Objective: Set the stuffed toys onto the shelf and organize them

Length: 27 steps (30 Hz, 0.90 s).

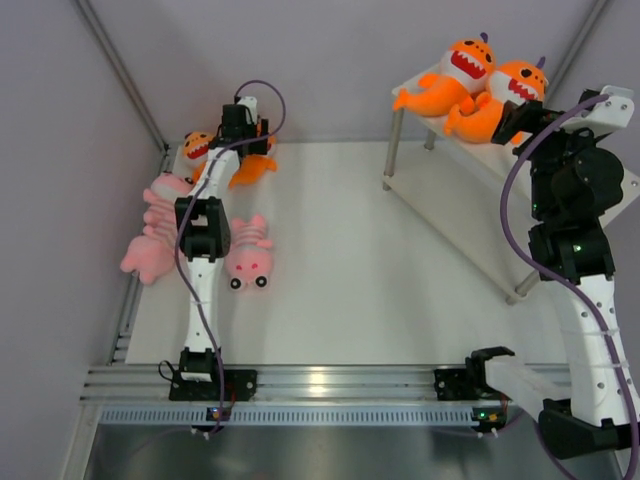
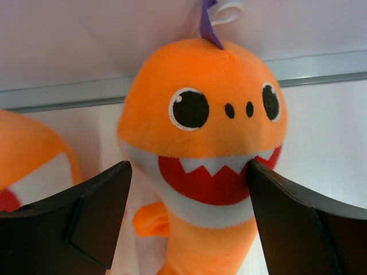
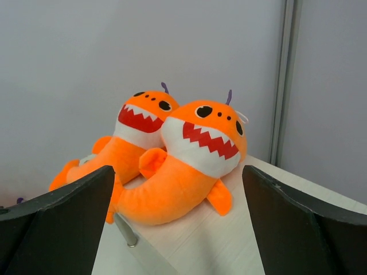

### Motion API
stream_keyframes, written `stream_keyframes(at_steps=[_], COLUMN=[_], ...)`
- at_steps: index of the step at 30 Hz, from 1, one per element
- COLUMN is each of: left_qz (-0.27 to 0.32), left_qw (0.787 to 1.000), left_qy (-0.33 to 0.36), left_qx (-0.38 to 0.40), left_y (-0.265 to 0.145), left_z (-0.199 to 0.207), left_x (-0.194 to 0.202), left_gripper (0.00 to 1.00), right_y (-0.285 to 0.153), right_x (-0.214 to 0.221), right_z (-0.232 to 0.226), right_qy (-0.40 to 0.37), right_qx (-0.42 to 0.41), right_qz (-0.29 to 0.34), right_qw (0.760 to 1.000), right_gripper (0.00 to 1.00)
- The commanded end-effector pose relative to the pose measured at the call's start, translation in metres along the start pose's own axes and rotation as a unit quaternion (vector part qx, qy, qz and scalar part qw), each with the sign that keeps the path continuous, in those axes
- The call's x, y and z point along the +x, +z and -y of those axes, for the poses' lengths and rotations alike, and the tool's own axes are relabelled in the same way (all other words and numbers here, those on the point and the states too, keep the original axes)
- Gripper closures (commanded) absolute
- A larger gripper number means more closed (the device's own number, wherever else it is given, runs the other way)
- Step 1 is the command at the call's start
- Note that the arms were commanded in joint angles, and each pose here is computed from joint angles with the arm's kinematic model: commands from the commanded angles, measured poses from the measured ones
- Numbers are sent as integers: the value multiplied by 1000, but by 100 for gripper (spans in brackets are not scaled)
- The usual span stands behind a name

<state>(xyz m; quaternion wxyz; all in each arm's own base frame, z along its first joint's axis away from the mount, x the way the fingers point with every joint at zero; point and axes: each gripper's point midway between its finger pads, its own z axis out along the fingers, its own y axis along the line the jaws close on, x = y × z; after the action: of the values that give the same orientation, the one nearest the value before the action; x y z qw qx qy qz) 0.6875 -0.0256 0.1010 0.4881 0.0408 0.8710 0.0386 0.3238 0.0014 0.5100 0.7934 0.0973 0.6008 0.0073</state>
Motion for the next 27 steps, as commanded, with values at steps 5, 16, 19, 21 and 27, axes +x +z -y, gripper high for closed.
stream_keyframes(at_steps=[5, 16, 19, 21, 27], left_qz=[5, -38, -22, -22, -19], left_qw=[995, 991, 986, 980, 960], left_qy=[-31, -90, -122, -138, -185], left_qx=[94, 91, 112, 138, 211], left_y=[13, -27, -78, -116, -203], left_z=[32, 36, 47, 61, 98], left_x=[10, 12, -24, -36, -79], left_gripper=[29, 100, 100, 100, 100], right_y=[-13, -38, -54, -65, -88], right_x=[-6, -28, -25, -19, -6], right_z=[2, -29, -65, -90, -146], right_qy=[-15, -77, -122, -146, -206], right_qx=[-2, -116, -234, -314, -427], right_qz=[15, 23, 18, 25, 94], right_qw=[1000, 990, 964, 938, 875], right_gripper=[8, 10, 11, 12, 14])
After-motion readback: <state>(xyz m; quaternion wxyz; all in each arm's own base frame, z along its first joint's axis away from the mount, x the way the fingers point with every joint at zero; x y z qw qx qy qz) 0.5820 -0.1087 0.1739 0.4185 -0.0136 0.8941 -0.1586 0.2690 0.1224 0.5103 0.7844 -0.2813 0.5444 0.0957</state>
